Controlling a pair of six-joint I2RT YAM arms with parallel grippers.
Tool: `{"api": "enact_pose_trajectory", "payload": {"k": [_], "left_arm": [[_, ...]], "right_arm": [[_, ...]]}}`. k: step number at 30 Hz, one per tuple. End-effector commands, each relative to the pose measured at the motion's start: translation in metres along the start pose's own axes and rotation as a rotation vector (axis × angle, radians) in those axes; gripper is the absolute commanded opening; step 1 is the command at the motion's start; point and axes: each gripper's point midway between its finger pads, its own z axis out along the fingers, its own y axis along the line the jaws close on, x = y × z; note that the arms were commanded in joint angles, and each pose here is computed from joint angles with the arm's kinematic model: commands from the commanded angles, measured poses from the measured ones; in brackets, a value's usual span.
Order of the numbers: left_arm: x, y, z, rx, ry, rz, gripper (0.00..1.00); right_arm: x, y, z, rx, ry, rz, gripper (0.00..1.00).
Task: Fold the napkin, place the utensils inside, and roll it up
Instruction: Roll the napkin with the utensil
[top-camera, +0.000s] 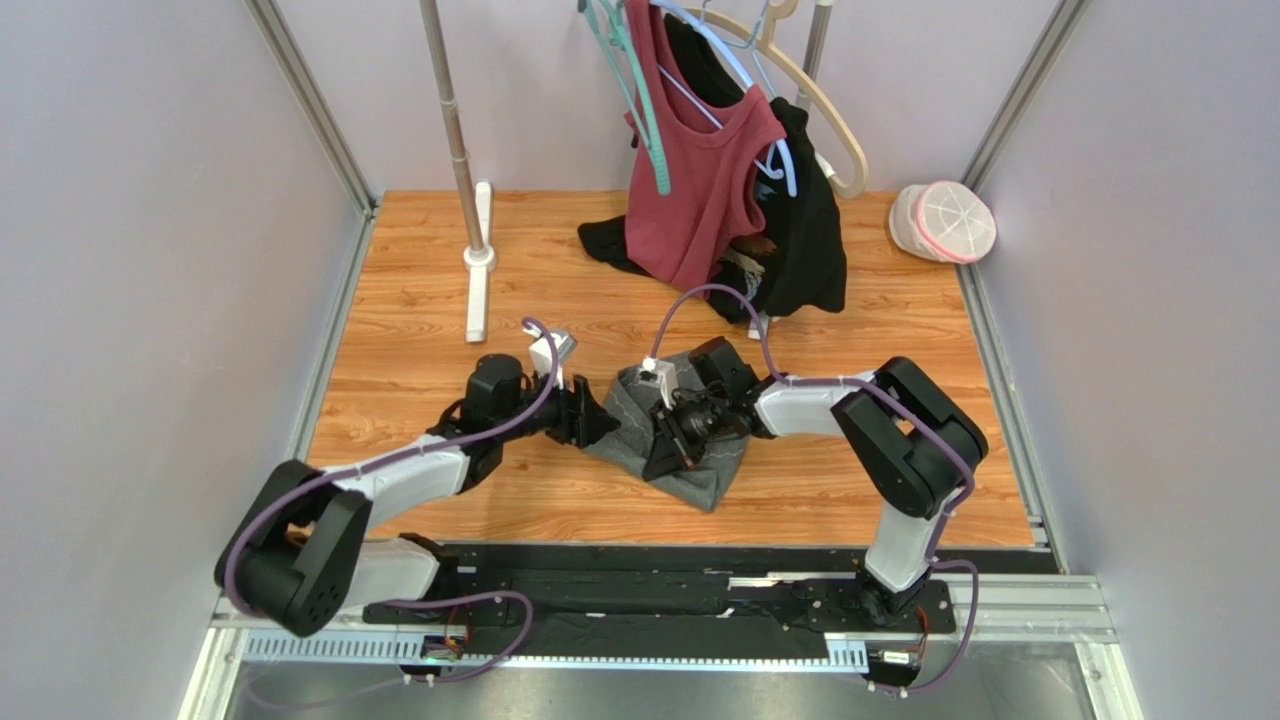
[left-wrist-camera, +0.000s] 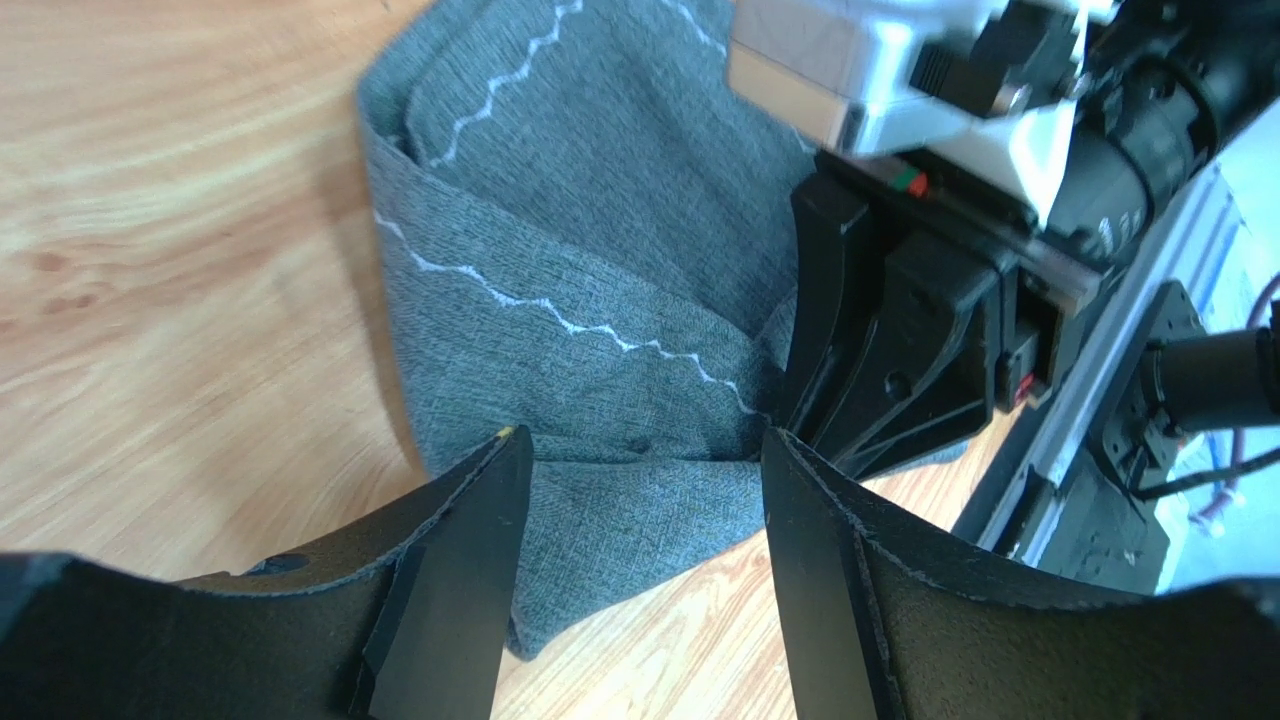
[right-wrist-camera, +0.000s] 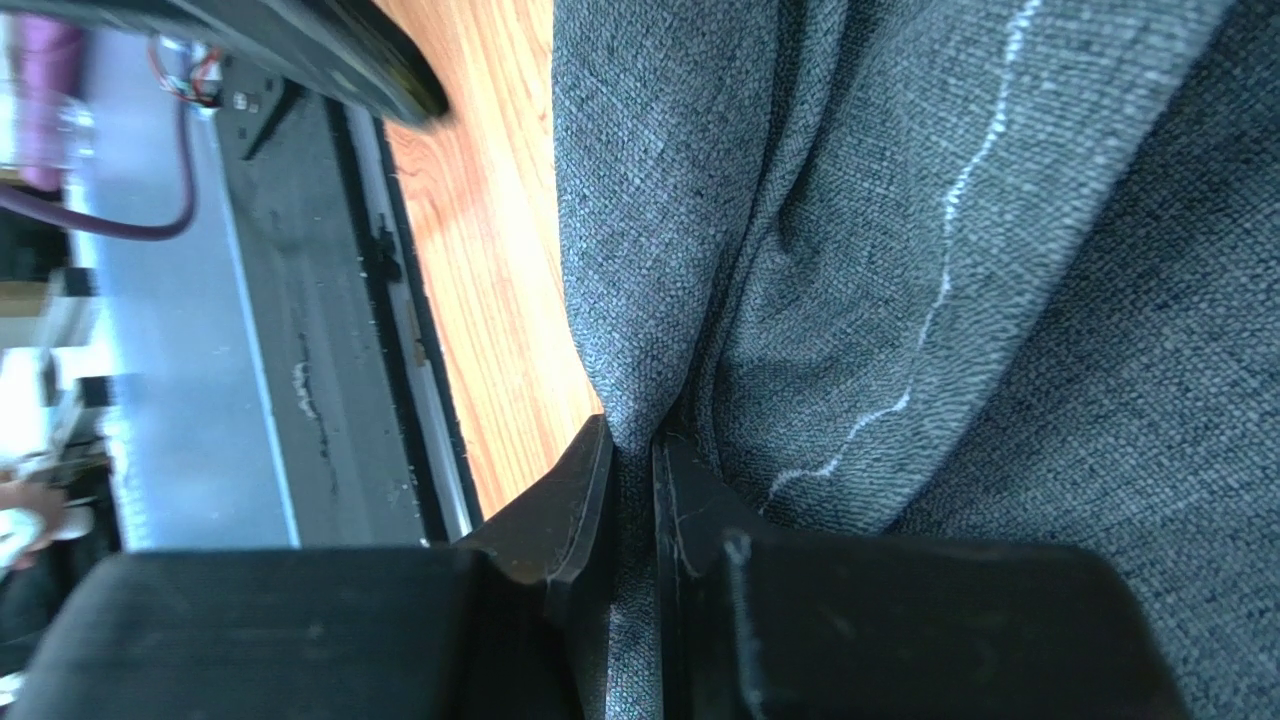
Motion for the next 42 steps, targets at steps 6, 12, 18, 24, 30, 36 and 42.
{"api": "enact_pose_trajectory", "payload": {"k": [6, 12, 18, 24, 30, 36, 42], "left_arm": [[-0.012, -0.005, 0.022, 0.082, 0.001, 0.060, 0.65], [0.005, 0.004, 0.023, 0.050, 0.072, 0.047, 0.64], [0.012, 0.015, 0.023, -0.010, 0.113, 0.024, 0.63], [0.018, 0.017, 0.022, -0.023, 0.129, 0.010, 0.63], [0.013, 0.019, 0.014, -0.056, 0.071, 0.024, 0.64], [0.022, 0.016, 0.007, -0.046, 0.073, -0.007, 0.66], [0.023, 0.017, 0.001, -0.073, 0.048, -0.021, 0.65]], "right_arm": [[0.007, -0.007, 0.000, -0.089, 0.019, 0.132, 0.00], [0.002, -0.018, -0.007, -0.105, -0.029, 0.195, 0.00], [0.003, -0.029, -0.010, -0.108, -0.034, 0.252, 0.00], [0.005, -0.039, -0.011, -0.110, -0.044, 0.320, 0.00], [0.009, -0.046, -0.010, -0.104, -0.034, 0.352, 0.00], [0.009, -0.049, -0.010, -0.088, -0.028, 0.368, 0.00], [0.010, -0.055, -0.011, -0.070, -0.022, 0.402, 0.00]]}}
